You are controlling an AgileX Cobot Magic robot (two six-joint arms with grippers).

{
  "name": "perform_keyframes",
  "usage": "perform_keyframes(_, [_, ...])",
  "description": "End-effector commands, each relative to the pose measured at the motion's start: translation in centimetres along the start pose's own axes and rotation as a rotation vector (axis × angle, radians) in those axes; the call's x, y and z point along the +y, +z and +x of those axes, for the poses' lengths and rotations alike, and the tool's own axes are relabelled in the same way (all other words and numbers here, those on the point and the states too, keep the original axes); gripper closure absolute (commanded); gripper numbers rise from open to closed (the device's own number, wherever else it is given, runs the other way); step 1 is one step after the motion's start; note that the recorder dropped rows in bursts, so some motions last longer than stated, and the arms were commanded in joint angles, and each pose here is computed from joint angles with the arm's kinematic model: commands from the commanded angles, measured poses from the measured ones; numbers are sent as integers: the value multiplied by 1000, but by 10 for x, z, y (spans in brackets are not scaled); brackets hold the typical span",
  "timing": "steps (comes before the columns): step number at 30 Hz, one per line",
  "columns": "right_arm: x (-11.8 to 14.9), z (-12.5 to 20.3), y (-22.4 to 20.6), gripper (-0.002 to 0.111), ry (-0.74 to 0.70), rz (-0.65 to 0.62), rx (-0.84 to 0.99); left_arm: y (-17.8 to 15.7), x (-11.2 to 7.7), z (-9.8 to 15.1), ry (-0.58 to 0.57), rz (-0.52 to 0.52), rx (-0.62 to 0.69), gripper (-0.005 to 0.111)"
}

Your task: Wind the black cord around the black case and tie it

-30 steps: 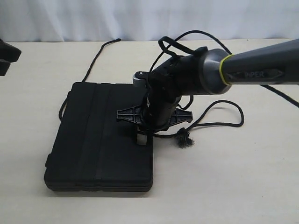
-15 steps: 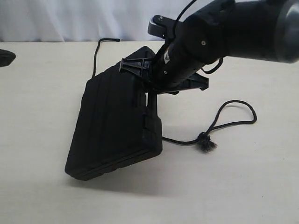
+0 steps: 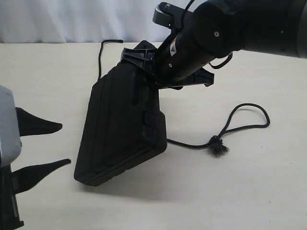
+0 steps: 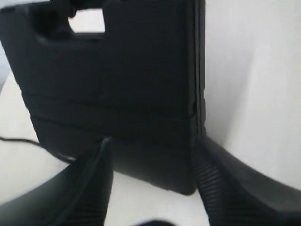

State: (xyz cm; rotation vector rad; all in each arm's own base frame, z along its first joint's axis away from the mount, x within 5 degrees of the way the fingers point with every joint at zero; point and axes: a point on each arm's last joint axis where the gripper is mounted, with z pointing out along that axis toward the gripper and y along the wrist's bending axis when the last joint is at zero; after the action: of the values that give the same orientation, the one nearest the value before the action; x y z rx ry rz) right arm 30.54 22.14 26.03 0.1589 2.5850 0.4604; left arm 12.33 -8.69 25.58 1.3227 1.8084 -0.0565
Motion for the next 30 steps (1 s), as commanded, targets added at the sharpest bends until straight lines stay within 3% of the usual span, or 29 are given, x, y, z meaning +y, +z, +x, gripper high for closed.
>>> perform_keyframes(1, [8, -11, -13, 104, 25, -86, -84, 0, -8, -13, 71, 6, -103, 55])
perform_keyframes(6, [10, -13, -14, 104, 88, -113, -101, 4, -21, -22, 93, 70, -141, 58])
perform_keyframes(13, [11, -14, -14, 104, 97, -120, -106, 35, -31, -26, 122, 130, -95, 83])
perform_keyframes(23, [9, -12, -14, 104, 93, -101, -91, 49, -30, -26, 112, 122, -79, 83])
perform_keyframes(27, [9, -12, -14, 104, 89, -101, -92, 48, -33, -27, -35, 154, -82, 83])
perform_keyframes(30, [9, -12, -14, 104, 89, -101, -92, 47, -28, -34, -43, 125, -117, 83])
